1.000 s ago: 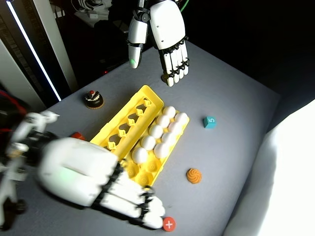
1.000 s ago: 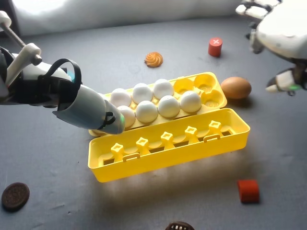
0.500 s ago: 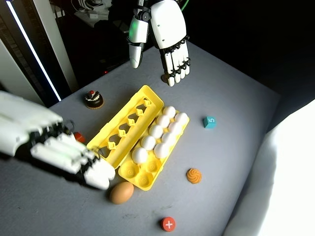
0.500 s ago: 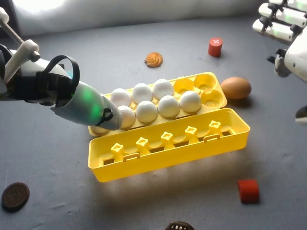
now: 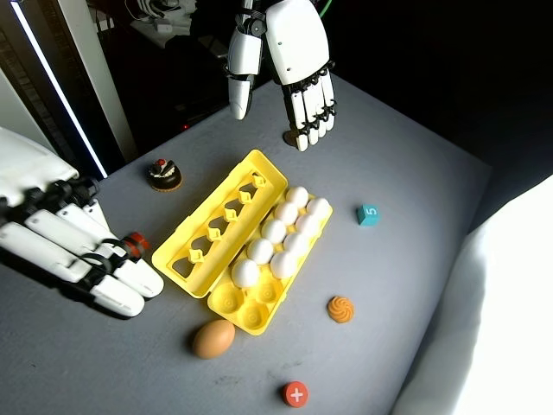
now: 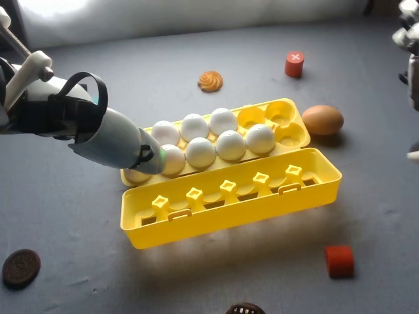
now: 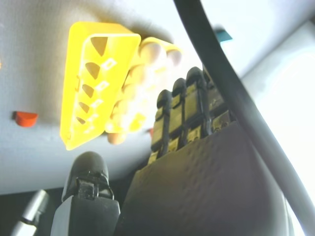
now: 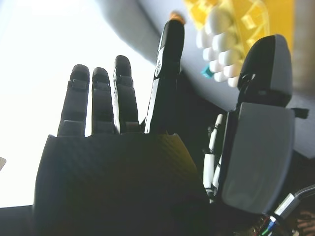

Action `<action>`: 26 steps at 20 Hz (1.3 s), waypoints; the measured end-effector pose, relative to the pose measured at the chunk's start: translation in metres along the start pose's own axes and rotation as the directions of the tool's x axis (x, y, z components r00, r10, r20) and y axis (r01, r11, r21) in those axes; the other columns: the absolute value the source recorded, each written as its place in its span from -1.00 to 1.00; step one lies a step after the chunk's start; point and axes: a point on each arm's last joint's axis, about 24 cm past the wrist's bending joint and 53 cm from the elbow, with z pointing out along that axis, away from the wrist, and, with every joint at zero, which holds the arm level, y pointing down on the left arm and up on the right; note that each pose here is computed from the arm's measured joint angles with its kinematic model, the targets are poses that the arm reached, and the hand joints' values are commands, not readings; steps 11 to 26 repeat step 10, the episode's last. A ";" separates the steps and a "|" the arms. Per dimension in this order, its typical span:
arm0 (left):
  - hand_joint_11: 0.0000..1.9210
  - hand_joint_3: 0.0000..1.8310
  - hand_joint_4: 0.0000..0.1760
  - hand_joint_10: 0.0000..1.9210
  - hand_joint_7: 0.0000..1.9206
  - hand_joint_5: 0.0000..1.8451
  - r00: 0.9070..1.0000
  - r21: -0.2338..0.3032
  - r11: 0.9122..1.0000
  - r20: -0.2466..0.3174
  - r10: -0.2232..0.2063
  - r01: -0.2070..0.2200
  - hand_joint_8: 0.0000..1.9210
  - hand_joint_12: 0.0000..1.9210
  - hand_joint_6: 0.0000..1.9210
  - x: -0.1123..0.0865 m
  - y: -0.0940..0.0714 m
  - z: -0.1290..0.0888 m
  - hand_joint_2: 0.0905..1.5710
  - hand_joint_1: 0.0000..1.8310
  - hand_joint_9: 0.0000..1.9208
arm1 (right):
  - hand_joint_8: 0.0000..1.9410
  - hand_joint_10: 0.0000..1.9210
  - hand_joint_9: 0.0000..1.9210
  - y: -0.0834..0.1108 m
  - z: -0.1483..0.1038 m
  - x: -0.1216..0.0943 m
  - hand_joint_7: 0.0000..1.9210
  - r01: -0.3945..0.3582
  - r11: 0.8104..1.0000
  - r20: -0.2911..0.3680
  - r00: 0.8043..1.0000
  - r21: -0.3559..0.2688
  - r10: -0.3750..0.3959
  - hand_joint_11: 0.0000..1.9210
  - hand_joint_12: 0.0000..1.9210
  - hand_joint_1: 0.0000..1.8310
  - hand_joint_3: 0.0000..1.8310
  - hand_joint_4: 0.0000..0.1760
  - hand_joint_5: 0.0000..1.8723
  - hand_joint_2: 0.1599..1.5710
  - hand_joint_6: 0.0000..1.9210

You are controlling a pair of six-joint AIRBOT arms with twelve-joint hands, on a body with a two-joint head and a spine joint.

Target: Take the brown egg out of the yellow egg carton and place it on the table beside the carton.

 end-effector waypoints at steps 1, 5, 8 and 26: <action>-1.00 -1.00 -1.00 -1.00 -0.88 -0.88 1.000 0.000 1.000 0.000 0.000 0.000 -1.00 -0.83 -1.00 0.000 0.000 0.000 0.49 -1.00 -0.90 | 0.90 0.89 -0.18 -0.004 0.000 0.002 -0.10 -0.025 1.000 -0.008 1.000 0.014 0.025 -0.44 0.92 -0.39 -0.98 -1.00 -0.05 0.33 0.92; -1.00 -1.00 -1.00 -1.00 -0.90 -0.90 1.000 0.002 1.000 -0.001 0.008 -0.008 -1.00 -0.86 -1.00 0.000 0.000 0.000 0.48 -1.00 -0.92 | 1.00 1.00 0.80 -0.008 -0.001 0.004 0.75 -0.037 0.999 -0.015 0.999 0.029 0.038 0.93 1.00 -0.06 -0.97 -1.00 0.68 0.69 1.00; -1.00 -1.00 -1.00 -1.00 -0.95 -0.95 1.000 0.000 1.000 0.000 0.011 -0.011 -1.00 -0.98 -1.00 0.000 0.000 0.000 0.48 -1.00 -0.97 | 1.00 1.00 0.83 -0.011 -0.001 0.005 0.76 -0.046 0.998 -0.018 0.999 0.040 0.046 0.94 1.00 0.35 -0.99 -1.00 0.64 0.73 1.00; -0.98 -1.00 -1.00 -0.98 -0.93 -0.93 1.000 0.002 1.000 -0.002 0.011 -0.011 -0.98 -0.99 -0.99 0.000 0.000 0.000 0.48 -1.00 -0.94 | 1.00 1.00 0.81 -0.012 -0.001 0.005 0.74 -0.040 0.998 -0.014 0.999 0.043 0.041 0.92 1.00 0.30 -0.99 -1.00 0.62 0.74 1.00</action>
